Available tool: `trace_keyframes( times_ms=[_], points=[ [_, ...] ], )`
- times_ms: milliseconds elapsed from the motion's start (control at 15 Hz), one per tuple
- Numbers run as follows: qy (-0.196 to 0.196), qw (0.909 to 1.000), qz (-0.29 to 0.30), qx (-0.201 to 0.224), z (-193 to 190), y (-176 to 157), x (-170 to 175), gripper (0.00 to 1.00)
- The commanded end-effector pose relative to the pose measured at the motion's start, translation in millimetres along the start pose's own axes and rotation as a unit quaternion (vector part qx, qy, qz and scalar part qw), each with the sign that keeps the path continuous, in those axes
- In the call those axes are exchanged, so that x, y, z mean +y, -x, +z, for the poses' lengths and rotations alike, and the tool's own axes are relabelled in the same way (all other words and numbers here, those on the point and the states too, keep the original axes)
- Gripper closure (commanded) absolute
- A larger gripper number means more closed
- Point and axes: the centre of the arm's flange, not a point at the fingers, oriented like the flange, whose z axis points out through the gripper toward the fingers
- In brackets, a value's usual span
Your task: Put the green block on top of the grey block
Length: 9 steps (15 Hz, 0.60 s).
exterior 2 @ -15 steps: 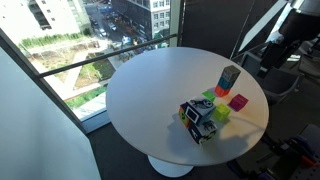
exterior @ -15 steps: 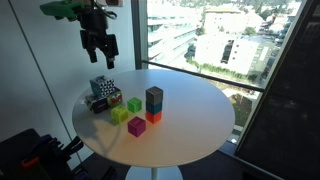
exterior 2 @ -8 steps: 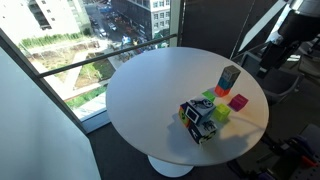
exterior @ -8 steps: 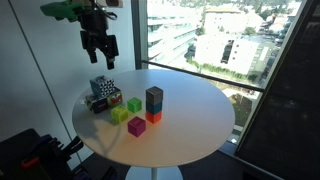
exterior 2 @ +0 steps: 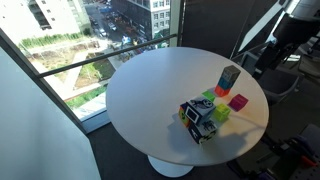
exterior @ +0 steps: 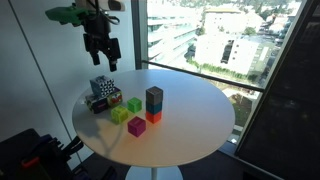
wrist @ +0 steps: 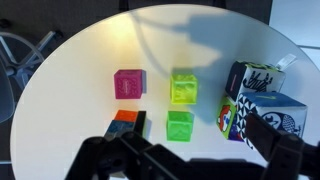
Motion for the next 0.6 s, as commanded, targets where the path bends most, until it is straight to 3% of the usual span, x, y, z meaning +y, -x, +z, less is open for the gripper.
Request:
trace_keyframes(
  times_ms=[0, 533],
  points=[
    [0.002, 0.9997, 0.018, 0.014, 14.4, -14.6, -1.0, 0.0],
    [0.011, 0.9999, 0.006, 0.007, 48.7, -39.4, -10.7, 0.0]
  ],
)
